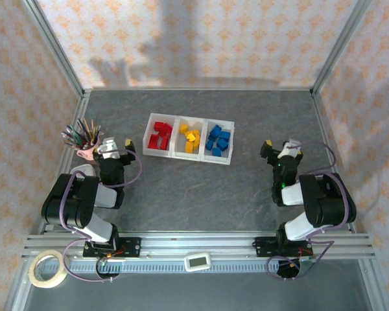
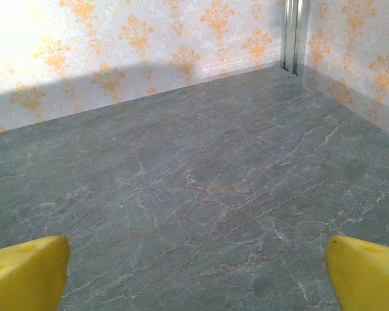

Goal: Sort the legos into containers by color
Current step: Reset both arms

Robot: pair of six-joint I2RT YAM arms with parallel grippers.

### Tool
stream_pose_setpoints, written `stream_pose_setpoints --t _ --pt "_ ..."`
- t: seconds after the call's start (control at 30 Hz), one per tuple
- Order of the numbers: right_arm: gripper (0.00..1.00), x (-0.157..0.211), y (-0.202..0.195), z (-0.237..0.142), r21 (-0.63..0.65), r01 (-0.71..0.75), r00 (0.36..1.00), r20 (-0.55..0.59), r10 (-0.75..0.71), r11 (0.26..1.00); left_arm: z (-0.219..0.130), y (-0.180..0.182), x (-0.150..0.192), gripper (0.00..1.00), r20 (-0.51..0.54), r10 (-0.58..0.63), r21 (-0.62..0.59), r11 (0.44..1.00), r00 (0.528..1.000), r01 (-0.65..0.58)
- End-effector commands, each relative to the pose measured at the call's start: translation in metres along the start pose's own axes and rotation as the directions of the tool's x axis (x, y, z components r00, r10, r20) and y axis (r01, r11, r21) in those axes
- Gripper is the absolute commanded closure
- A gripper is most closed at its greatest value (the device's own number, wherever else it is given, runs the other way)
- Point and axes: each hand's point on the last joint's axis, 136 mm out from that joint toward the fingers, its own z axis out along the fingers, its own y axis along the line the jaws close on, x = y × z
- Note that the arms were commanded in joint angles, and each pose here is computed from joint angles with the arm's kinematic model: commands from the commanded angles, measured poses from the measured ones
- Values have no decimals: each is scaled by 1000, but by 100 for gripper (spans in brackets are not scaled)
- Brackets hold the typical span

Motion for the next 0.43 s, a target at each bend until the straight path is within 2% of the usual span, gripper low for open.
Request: stream_pose_setpoints --t 0.0,0.4 --pt "0 -14 5 2 -19 0 999 43 0 1000 3 1 -10 0 34 -26 -2 1000 999 26" --pt "0 -13 8 3 -42 7 999 35 -6 999 4 -3 -9 0 26 -16 20 1000 1000 15"
